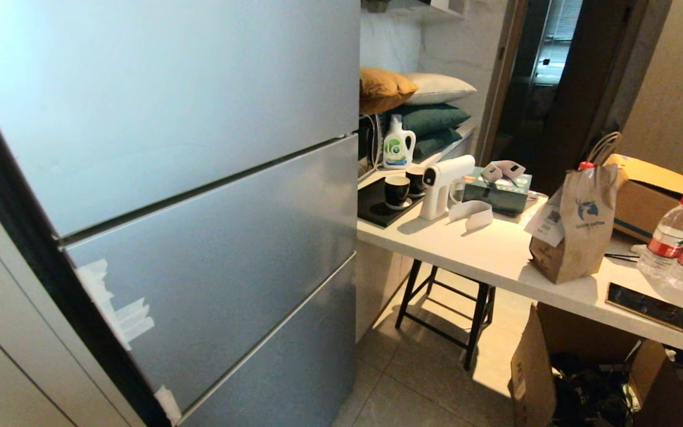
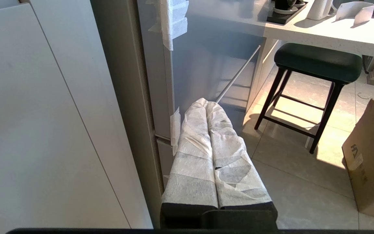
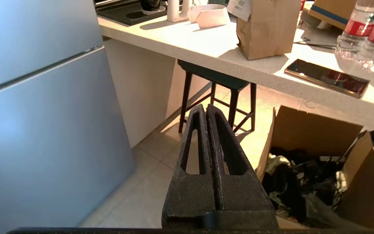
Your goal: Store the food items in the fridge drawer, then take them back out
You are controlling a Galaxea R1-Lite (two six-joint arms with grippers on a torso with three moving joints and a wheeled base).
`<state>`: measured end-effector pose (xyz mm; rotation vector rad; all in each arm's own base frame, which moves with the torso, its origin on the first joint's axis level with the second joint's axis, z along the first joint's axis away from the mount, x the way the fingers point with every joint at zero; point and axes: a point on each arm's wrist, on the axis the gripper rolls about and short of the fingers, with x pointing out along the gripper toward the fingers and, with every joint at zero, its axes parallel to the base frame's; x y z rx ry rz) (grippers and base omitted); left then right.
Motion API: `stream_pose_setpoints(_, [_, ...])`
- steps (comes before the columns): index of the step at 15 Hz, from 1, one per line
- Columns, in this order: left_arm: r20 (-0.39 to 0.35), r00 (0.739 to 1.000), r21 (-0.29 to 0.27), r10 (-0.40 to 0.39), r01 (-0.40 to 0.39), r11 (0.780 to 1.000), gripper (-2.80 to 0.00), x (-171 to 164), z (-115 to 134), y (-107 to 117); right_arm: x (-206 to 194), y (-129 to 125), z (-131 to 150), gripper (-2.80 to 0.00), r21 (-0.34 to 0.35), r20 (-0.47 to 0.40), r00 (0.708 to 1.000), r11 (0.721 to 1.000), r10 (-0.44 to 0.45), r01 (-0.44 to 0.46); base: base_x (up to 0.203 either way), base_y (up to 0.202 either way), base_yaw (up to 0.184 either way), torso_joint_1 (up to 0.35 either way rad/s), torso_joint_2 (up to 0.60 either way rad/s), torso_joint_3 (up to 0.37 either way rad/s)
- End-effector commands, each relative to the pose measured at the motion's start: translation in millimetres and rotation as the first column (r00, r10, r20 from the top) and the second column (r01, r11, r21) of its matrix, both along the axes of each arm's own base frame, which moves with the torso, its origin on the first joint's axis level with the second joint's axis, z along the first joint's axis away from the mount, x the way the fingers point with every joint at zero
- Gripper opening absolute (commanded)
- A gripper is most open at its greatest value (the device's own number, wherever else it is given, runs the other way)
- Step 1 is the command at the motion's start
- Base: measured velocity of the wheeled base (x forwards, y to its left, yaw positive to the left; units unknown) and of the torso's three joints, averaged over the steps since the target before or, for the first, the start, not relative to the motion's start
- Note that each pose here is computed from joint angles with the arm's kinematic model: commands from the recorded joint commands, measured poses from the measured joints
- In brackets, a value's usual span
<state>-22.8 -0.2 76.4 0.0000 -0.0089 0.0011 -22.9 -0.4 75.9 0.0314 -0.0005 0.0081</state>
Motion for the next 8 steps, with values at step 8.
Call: stream_pose_setpoints(8, [-0.004, 1.0, 0.0, 0.0, 0.0, 1.0, -2.8, 0.3, -1.2, 0.0, 0.0, 0.0, -0.3, -2.8, 0.003, -0.003, 1.0, 1.0, 0.001, -0.001, 0.0, 0.0, 0.0, 0.0, 0.0, 0.0])
